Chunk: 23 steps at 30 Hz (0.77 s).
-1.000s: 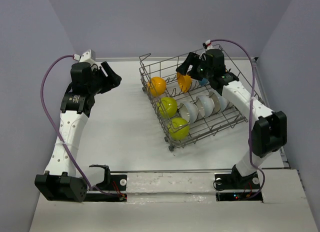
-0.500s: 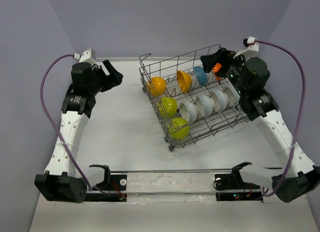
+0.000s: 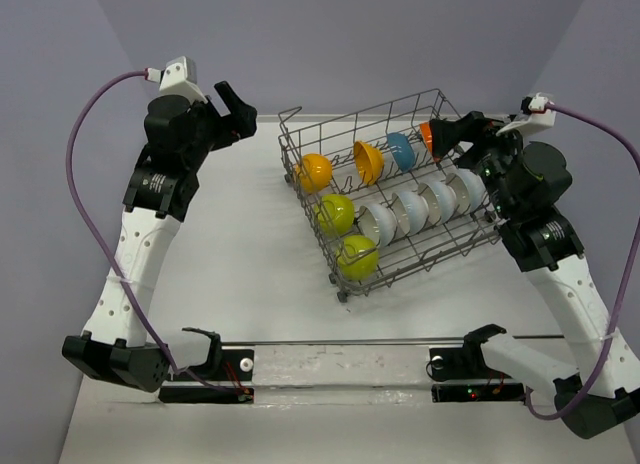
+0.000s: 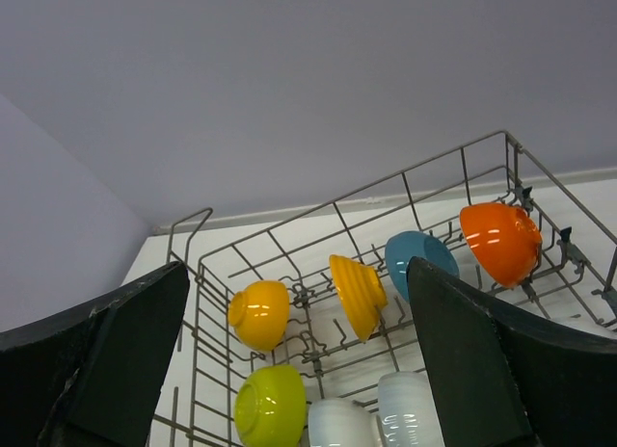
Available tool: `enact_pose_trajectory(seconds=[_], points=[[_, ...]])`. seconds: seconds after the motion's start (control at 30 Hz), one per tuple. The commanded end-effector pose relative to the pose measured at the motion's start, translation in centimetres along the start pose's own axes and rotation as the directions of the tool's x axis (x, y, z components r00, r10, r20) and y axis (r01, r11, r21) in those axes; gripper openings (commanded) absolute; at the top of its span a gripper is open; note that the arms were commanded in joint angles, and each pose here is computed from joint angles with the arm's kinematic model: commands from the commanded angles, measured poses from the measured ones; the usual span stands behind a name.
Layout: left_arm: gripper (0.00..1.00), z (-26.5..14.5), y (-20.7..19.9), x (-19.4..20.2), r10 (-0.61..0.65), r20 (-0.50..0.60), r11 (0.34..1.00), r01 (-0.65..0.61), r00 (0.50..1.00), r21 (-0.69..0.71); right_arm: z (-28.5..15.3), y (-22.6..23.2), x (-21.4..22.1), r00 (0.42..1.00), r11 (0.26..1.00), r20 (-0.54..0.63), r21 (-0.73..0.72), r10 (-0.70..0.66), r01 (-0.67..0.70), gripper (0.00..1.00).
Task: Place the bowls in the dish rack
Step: Reset both arms
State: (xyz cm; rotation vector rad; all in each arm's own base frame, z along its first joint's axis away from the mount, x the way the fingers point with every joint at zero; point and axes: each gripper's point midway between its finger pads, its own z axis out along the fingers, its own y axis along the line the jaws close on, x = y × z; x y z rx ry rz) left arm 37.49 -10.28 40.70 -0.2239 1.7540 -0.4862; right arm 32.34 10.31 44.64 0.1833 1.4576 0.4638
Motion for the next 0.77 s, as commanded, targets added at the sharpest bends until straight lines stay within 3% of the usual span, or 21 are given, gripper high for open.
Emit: enact_pose_trajectory(seconds=[0.0, 0.3, 0.73], points=[[0.99, -0.8, -1.3, -4.3, 0.038, 0.126, 0.999, -0.038, 0.991, -0.003, -0.6, 1.1, -3.6, 0.998, 1.0, 0.054, -0.019, -0.018, 0.019, 1.0], [0.99, -1.6, -1.9, -5.2, 0.057, 0.154, 0.998, -0.059, 0.986, 0.011, 0.0, 2.0, -4.6, 0.999, 0.999, 0.039, -0.033, -0.028, 0.03, 1.0], [0.99, -1.8, -2.2, -5.5, 0.062, 0.161, 0.998, -0.066, 0.985, 0.018, 1.4, 1.4, -2.7, 1.0, 0.999, -0.004, -0.011, -0.031, 0.031, 1.0]])
